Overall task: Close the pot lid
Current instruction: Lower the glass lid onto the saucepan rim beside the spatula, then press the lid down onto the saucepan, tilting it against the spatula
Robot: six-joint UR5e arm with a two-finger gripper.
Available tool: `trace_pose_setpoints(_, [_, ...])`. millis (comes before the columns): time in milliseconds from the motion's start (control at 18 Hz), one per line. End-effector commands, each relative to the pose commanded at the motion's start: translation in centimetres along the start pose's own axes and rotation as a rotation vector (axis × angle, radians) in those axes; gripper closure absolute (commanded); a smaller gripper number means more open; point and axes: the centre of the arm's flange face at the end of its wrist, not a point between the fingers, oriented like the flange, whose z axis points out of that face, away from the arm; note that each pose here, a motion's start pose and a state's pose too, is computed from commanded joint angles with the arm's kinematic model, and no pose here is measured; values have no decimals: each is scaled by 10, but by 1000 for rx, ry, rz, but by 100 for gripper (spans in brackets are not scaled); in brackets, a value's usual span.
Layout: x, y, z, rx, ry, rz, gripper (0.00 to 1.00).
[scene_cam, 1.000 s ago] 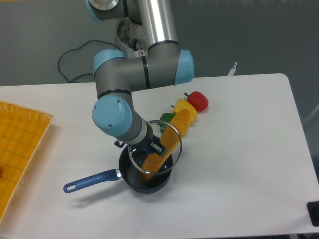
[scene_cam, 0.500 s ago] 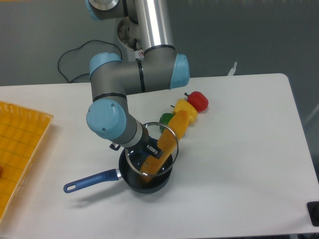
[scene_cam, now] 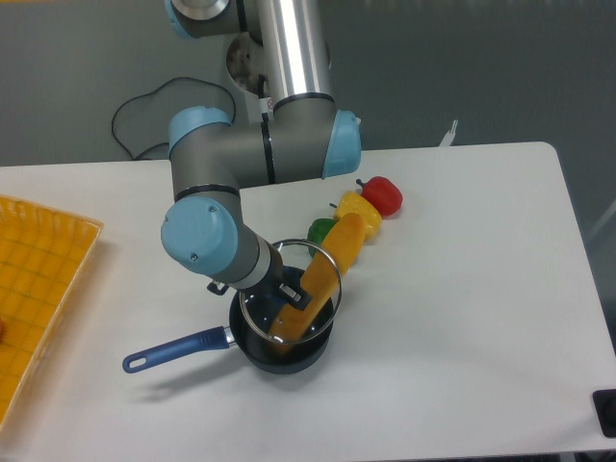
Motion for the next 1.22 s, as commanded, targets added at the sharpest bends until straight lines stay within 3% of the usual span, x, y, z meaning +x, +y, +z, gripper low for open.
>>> trace_pose_setpoints(1222, [8, -18, 10, -20, -5, 4, 48])
